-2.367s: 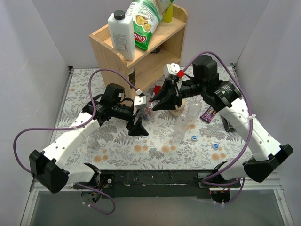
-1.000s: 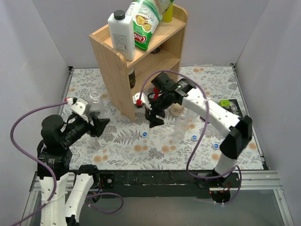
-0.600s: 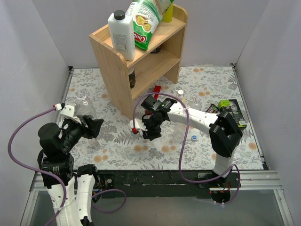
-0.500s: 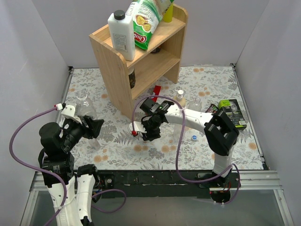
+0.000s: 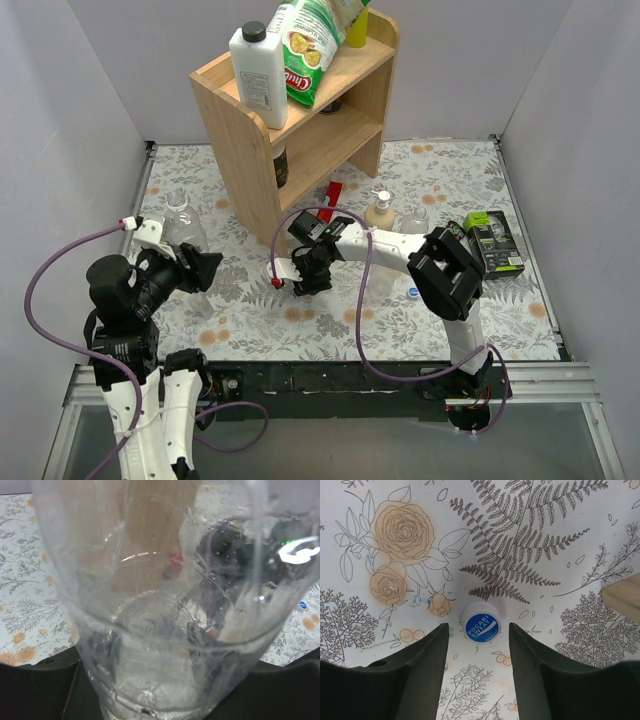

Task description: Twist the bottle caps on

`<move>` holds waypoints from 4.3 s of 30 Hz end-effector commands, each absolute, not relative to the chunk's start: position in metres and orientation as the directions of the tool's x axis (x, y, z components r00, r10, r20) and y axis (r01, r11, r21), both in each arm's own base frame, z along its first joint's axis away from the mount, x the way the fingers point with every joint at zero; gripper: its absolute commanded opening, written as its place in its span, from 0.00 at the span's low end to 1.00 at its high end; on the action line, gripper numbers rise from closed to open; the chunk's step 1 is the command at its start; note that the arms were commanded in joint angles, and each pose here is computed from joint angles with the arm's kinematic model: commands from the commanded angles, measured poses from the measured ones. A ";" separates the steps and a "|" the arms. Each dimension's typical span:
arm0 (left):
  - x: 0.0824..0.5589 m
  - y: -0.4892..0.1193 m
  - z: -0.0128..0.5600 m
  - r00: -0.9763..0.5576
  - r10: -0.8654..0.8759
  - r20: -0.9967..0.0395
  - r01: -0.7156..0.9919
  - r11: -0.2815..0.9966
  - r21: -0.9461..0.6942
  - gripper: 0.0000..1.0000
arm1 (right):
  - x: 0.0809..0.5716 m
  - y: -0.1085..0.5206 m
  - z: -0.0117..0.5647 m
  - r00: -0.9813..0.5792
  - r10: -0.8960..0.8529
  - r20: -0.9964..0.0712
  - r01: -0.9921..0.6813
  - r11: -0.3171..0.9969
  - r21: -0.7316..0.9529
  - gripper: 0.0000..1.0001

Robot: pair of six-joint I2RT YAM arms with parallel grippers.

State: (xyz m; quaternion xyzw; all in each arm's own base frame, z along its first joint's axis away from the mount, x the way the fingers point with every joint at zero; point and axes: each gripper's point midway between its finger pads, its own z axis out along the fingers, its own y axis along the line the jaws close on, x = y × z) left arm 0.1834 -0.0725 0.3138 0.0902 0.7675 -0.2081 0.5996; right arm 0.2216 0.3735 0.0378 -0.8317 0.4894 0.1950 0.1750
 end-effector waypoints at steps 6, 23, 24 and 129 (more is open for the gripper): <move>0.188 -0.077 0.311 -0.275 -0.113 -0.955 0.417 0.881 -0.224 0.00 | 0.229 0.384 0.038 0.467 -0.739 -0.486 -0.870 -0.482 -0.103 0.54; 0.196 -0.101 0.284 -0.252 0.034 -0.967 0.651 0.745 -0.144 0.00 | 0.224 0.360 0.126 0.415 -0.709 -0.570 -0.899 -0.418 -0.135 0.18; 0.202 -0.102 0.275 -0.267 0.053 -0.962 0.675 0.723 -0.147 0.00 | 0.228 0.352 0.148 0.384 -0.698 -0.604 -0.912 -0.387 -0.133 0.18; 0.251 -0.223 0.232 0.197 0.171 -0.965 0.816 0.517 0.258 0.00 | 0.139 0.373 0.252 -0.162 -0.751 -0.640 -0.981 0.055 0.184 0.01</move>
